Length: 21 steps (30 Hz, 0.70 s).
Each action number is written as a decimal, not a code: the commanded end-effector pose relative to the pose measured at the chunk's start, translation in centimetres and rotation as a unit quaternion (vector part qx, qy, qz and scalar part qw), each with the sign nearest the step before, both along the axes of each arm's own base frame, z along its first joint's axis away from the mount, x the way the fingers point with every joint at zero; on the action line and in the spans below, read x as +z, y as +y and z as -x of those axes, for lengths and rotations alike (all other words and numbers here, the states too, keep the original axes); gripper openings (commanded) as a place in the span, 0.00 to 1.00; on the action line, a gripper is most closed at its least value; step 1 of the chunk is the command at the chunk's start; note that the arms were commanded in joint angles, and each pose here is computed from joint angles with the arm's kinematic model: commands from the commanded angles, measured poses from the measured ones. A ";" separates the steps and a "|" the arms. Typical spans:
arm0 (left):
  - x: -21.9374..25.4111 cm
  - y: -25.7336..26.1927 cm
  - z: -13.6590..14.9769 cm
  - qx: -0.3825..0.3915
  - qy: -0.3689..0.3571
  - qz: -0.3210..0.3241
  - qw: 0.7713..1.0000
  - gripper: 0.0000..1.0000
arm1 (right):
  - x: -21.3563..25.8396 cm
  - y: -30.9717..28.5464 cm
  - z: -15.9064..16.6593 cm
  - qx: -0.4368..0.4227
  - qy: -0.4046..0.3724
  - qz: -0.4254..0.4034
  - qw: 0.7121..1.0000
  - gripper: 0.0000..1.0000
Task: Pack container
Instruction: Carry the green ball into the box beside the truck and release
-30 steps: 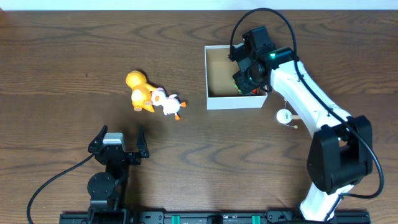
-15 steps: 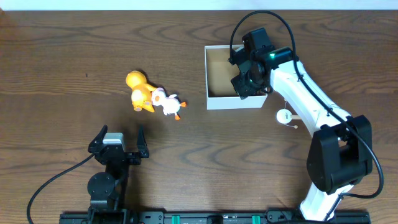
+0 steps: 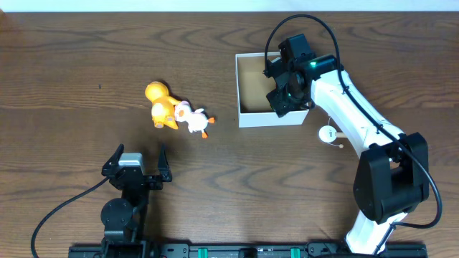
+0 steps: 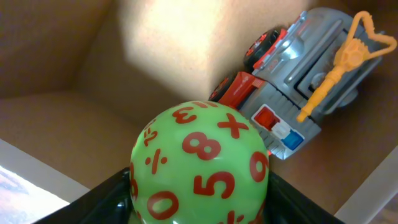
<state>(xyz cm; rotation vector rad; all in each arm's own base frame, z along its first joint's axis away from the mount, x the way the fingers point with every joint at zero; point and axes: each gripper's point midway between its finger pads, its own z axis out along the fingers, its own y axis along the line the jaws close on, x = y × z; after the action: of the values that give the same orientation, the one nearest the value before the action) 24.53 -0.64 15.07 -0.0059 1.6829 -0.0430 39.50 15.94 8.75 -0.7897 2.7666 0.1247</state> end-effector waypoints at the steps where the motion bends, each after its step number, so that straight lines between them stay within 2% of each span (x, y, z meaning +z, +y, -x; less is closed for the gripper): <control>1: -1.7 0.3 0.1 0.007 0.027 -0.008 1.000 0.98 | 2.1 0.5 -0.3 0.004 -0.028 -0.014 1.000 0.69; 7: -1.7 0.3 0.1 0.007 0.027 -0.008 1.000 0.98 | 4.9 0.4 -0.4 0.003 -0.062 -0.027 0.998 0.75; 16: -1.7 0.3 0.1 0.007 0.027 -0.008 1.000 0.98 | 5.6 0.4 -0.1 0.001 -0.065 -0.030 0.997 0.68; 18: -1.7 0.3 0.1 0.007 0.027 -0.008 1.000 0.98 | 5.8 0.8 -0.2 0.003 -0.067 -0.041 0.997 0.60; 20: -1.7 0.3 0.1 0.007 0.027 -0.008 1.000 0.98 | 6.0 1.8 -0.3 0.012 -0.069 -0.063 0.996 0.42; 21: -1.7 0.3 0.1 0.007 0.027 -0.008 1.000 0.98 | 6.1 2.2 -0.3 0.016 -0.071 -0.071 0.995 0.38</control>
<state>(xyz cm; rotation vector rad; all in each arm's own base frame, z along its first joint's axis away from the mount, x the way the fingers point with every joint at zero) 24.53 -0.64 15.07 -0.0059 1.6829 -0.0430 40.07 16.67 14.00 -0.7592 2.6147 0.1738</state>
